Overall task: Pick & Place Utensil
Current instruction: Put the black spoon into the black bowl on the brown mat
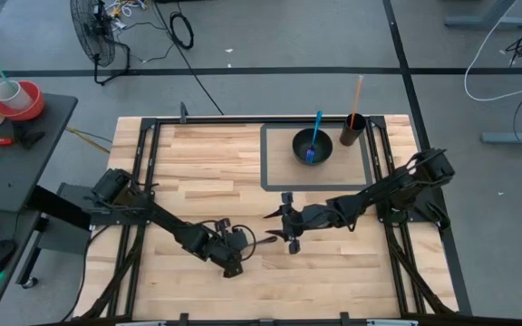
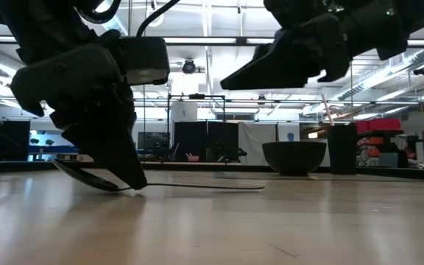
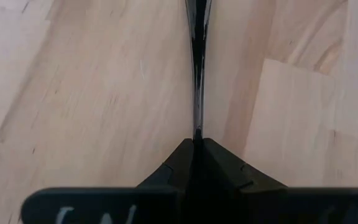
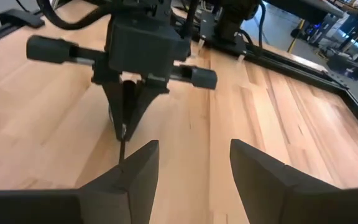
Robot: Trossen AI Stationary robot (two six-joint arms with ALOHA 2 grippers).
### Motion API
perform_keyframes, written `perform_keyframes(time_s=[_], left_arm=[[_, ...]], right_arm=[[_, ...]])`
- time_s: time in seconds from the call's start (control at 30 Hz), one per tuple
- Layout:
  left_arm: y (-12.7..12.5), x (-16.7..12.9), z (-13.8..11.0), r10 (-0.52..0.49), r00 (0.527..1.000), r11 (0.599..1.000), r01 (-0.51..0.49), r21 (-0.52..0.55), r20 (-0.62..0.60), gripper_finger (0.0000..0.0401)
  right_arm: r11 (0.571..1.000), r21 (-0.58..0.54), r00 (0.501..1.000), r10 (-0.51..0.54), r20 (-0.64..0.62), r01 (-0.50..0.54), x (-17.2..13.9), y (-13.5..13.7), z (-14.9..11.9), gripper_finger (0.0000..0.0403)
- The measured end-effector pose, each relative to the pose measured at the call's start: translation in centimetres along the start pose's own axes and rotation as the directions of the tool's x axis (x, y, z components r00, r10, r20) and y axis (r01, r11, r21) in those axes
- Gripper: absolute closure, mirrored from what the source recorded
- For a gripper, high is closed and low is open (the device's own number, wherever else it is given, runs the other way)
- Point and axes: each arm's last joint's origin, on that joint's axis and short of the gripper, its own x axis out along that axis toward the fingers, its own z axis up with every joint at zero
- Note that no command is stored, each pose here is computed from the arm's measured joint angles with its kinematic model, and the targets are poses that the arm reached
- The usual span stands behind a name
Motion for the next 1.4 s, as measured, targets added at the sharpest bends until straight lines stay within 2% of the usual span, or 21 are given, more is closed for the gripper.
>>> perform_keyframes(time_s=[0.13, 0.4, 0.57, 0.77, 1.2, 1.3, 1.4], left_arm=[[0.0, -0.1, 0.0, -0.007, 1.000, 1.000, 0.007, 0.008, -0.002, 0.0354], [-0.1, -0.1, 0.2, -0.003, 1.000, 1.000, 0.003, 0.005, 0.028, 0.0261], [-0.1, 0.1, 0.1, -0.017, 1.000, 1.000, 0.017, 0.010, 0.002, 0.0235], [-0.1, 0.6, -0.1, -0.010, 1.000, 1.000, 0.010, 0.012, -0.005, 0.0261], [0.2, 1.3, -0.3, 0.053, 0.998, 0.998, -0.053, 0.015, 0.018, 0.0383], [0.2, 1.1, -0.2, 0.054, 0.998, 0.998, -0.055, 0.027, 0.026, 0.0390], [0.5, 0.3, 0.0, 0.072, 0.997, 0.997, -0.073, 0.035, 0.026, 0.0380]], right_arm=[[1.000, -0.007, 1.000, 0.012, -0.022, -0.012, 0.2, 0.0, 0.5, 0.0201], [1.000, -0.009, 1.000, 0.019, -0.015, -0.019, 0.2, 0.1, 1.2, 0.0201], [1.000, -0.022, 1.000, 0.006, -0.030, -0.007, -0.6, 0.5, 1.6, 0.0201], [1.000, -0.021, 1.000, 0.005, -0.024, -0.005, -0.7, 0.5, 1.8, 0.0201], [0.999, -0.030, 0.999, 0.018, -0.037, -0.019, -1.0, 0.8, 1.8, 0.0201], [0.999, -0.051, 0.998, 0.001, -0.065, -0.004, -1.8, 1.1, 2.1, 0.0201], [0.995, -0.062, 0.992, -0.083, -0.098, 0.077, -3.4, 1.2, 2.8, 0.0201]])
